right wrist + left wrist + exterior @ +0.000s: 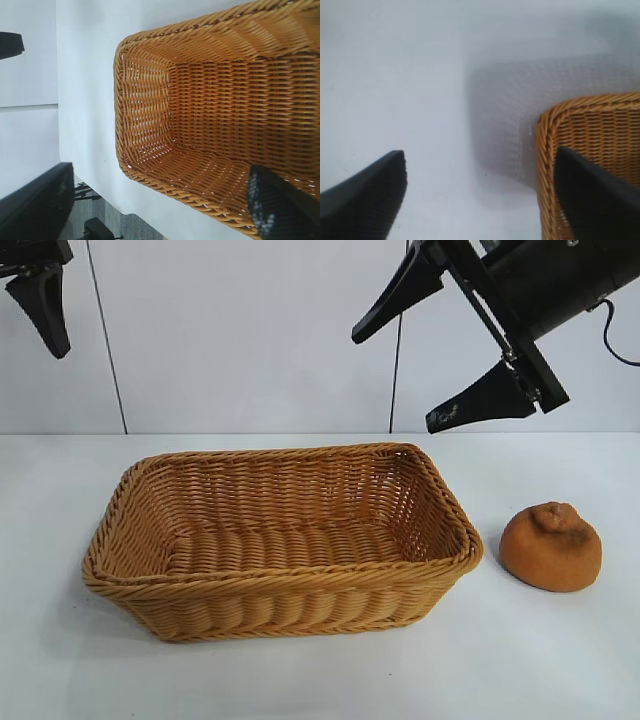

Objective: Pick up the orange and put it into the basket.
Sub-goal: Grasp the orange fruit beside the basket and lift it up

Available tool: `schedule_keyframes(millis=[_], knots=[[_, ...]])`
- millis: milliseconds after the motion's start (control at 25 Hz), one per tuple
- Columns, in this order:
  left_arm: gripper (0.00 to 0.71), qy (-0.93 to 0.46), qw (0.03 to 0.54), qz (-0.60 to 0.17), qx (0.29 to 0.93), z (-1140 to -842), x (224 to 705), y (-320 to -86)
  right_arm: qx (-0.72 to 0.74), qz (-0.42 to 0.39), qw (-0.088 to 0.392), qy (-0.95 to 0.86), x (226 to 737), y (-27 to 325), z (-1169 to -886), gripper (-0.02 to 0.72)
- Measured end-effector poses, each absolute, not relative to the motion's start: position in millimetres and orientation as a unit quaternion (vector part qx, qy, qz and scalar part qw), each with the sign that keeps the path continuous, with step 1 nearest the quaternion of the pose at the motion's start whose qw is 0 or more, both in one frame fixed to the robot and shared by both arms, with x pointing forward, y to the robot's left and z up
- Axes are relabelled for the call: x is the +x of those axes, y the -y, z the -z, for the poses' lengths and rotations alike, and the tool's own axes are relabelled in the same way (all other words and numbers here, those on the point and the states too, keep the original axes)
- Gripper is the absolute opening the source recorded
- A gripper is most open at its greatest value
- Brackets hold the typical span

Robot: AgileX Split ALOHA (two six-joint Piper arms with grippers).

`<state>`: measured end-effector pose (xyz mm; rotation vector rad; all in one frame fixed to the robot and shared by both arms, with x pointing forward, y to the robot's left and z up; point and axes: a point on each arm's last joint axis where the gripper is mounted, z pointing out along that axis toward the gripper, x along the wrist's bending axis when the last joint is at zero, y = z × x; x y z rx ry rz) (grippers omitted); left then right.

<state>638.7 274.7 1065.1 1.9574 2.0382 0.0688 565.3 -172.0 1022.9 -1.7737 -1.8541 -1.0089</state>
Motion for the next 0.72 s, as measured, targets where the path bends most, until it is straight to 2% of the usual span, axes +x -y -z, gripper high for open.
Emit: schedule_keyframes(millis=[320, 560, 720], knots=[[0.577, -0.689, 0.133, -0.017, 0.712, -1081, 542, -264, -0.631, 0.358, 0.193, 0.661, 565, 172, -1023, 0.64], [0.577, -0.678, 0.126, -0.057, 0.722, -1088, 455, -276, -0.631, 0.358, 0.193, 0.661, 565, 172, -1023, 0.64], [0.577, -0.673, 0.152, -0.088, 0.719, -1077, 402, -281, -0.631, 0.358, 0.193, 0.661, 565, 172, -1023, 0.64]])
